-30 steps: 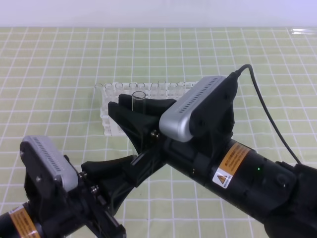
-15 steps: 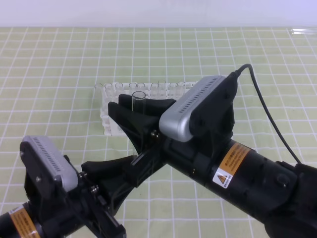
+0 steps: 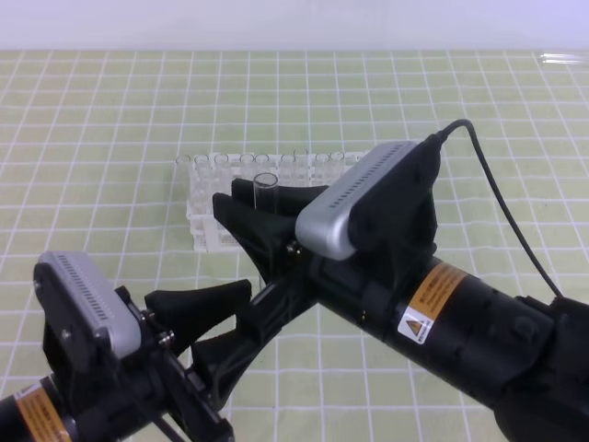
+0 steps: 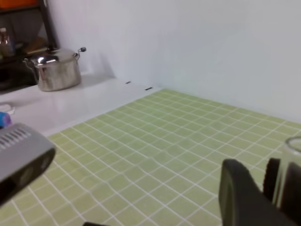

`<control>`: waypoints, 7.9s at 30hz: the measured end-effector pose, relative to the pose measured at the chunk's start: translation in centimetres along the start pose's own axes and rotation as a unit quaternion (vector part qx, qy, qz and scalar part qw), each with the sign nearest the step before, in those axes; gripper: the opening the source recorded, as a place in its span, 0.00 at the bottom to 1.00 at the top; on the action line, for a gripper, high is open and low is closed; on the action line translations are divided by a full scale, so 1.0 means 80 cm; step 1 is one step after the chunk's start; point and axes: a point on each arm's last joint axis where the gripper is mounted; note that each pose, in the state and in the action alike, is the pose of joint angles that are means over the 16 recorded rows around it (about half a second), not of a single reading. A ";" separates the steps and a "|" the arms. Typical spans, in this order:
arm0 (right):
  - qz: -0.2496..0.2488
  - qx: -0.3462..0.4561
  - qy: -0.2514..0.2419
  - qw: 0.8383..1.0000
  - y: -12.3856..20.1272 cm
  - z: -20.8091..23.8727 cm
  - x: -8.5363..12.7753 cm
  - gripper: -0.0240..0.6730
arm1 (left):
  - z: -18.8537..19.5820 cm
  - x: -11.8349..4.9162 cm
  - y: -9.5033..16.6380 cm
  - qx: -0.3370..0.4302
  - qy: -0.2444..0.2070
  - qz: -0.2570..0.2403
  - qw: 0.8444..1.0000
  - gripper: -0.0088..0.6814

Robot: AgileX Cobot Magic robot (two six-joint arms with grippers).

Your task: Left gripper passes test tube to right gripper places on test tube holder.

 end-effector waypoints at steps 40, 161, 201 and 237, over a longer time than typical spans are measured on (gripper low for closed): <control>0.015 0.059 0.028 0.998 -0.017 0.030 -0.006 0.16 | 0.147 -0.010 0.009 -0.054 -0.124 0.021 0.991 0.01; 0.046 -0.047 0.131 0.989 0.101 -0.081 -0.242 0.16 | 0.148 0.005 0.070 0.035 -0.170 0.044 0.984 0.01; 0.033 -0.009 0.136 0.990 0.115 -0.081 -0.244 0.16 | 0.148 0.006 0.072 0.038 -0.170 0.043 0.984 0.01; 0.021 0.039 0.133 0.990 0.125 -0.081 -0.244 0.36 | 0.148 0.005 0.069 0.034 -0.170 0.043 0.984 0.01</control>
Point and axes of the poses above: a point on each arm's last joint axis where the gripper is mounted, z pointing back along that axis away from the gripper, x along the wrist's bending axis when the last joint is at zero, y = z × x, and after that the axes turned 1 degree about z, right-handed
